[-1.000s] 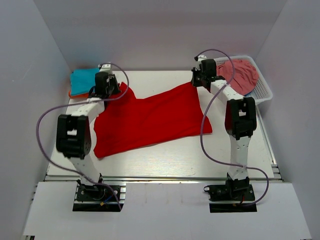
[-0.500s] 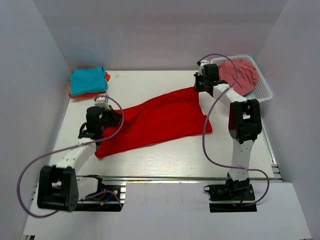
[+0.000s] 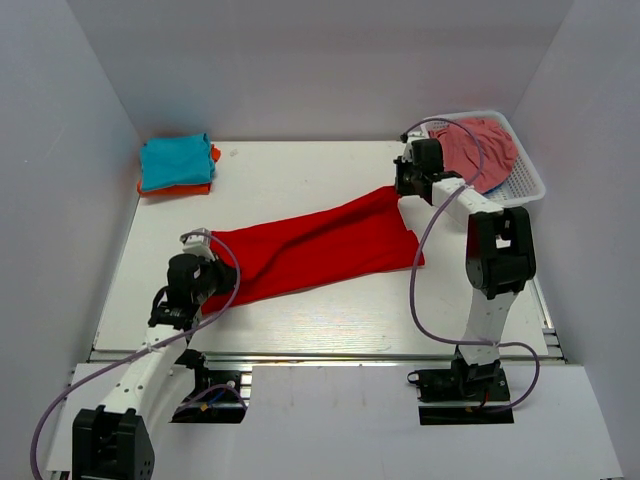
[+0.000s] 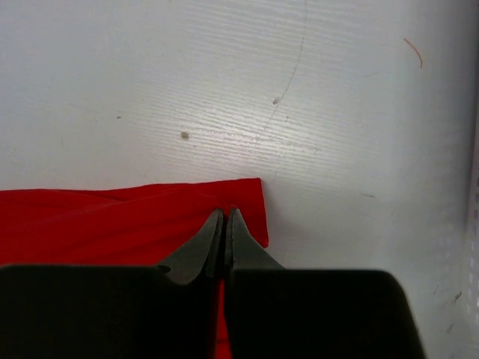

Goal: Fold and stack the t-shirts
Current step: Fold the other side of the tshirt into a rectangle

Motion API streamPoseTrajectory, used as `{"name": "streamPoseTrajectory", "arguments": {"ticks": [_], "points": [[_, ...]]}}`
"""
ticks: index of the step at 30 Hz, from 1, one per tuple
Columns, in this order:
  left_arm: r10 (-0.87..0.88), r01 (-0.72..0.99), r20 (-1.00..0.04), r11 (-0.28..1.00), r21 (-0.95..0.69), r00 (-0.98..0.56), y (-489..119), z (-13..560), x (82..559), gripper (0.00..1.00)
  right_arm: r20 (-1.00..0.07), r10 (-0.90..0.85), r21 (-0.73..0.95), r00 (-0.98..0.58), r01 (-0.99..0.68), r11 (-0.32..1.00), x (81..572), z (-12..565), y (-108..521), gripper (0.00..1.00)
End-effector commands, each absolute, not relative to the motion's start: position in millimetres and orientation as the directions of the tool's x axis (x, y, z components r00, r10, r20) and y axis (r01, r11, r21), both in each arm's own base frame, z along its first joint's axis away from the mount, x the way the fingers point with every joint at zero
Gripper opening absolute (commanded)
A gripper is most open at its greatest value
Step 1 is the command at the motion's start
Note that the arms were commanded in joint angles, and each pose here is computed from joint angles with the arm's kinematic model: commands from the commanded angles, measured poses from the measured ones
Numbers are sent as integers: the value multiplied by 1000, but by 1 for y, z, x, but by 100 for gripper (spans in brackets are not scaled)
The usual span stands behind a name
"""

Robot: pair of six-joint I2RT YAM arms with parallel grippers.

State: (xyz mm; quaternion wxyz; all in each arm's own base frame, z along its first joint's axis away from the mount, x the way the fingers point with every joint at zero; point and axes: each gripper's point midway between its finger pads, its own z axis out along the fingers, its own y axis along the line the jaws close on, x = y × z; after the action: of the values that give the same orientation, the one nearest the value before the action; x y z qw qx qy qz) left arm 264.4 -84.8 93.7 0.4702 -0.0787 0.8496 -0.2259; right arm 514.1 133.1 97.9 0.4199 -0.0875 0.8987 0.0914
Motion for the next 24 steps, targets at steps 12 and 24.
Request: {"name": "streamPoseTrajectory", "arguments": {"ticks": [12,24], "points": [[-393,-52,-691,887,-459,-607,-74,54,239,0,-786,-40,93,-617,-182,979,473,112,114,0],[-436,-210,-602,888,-409,-669,-59,44,229,17,-725,72,54,-685,48,997,430,67,76,44]]}}
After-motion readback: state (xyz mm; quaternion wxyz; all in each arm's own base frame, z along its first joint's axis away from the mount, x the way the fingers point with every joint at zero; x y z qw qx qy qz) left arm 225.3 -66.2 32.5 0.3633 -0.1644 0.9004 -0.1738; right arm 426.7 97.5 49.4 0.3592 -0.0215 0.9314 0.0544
